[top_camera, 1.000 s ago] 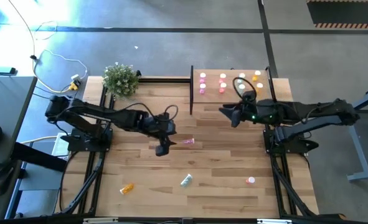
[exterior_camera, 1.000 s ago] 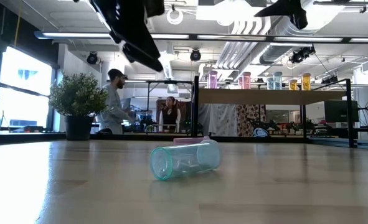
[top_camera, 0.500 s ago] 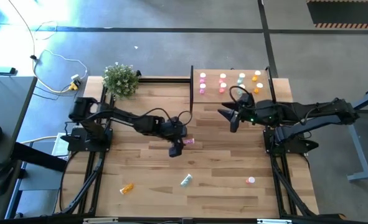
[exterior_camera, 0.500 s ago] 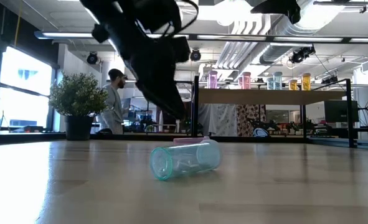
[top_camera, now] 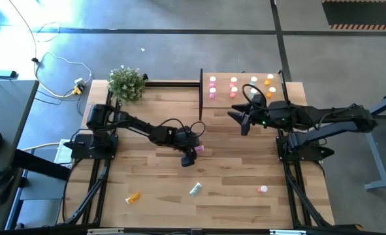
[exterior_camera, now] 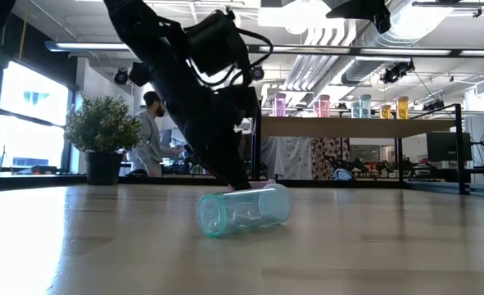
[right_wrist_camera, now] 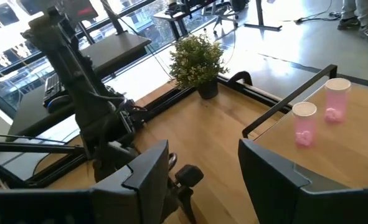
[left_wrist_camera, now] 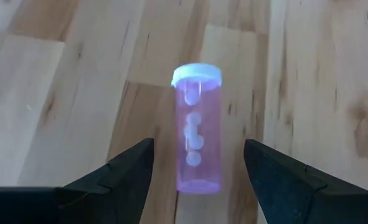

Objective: Pick and place medicine bottles onto shelf by color
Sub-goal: Put the pink pill bottle on the shelf aligned with the other pink pill bottles

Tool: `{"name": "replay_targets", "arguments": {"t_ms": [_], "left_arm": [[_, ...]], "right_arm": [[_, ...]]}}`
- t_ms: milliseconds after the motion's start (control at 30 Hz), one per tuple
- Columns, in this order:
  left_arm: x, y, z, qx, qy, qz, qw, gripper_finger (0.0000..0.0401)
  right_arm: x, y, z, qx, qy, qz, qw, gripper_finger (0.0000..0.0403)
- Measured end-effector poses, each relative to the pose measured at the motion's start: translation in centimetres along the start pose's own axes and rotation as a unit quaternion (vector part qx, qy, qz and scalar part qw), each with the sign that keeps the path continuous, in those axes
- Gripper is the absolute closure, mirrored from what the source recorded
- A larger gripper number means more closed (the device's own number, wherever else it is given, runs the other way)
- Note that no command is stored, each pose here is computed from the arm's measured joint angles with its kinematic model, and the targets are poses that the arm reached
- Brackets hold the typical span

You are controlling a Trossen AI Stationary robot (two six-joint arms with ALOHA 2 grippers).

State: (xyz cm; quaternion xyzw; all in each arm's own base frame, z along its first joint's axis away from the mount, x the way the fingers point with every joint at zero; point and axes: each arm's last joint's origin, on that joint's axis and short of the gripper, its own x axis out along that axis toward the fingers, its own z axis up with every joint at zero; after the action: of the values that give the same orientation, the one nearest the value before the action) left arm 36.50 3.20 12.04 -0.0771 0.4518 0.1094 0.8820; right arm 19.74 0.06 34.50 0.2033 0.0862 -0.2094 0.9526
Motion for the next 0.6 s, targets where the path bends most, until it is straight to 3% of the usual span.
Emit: {"name": "replay_targets", "arguments": {"t_ms": [167, 600], "left_arm": [[0.53, 0.05, -0.23, 0.0, 0.003, 0.008, 1.0, 0.0187], [0.45, 0.01, -0.16, 0.007, 0.004, -0.008, 1.0, 0.0319]], "right_arm": [[0.05, -0.11, 0.04, 0.002, 0.0, -0.003, 1.0, 0.0218], [0.05, -0.12, 0.03, 0.004, 0.0, -0.004, 1.0, 0.0218]]}}
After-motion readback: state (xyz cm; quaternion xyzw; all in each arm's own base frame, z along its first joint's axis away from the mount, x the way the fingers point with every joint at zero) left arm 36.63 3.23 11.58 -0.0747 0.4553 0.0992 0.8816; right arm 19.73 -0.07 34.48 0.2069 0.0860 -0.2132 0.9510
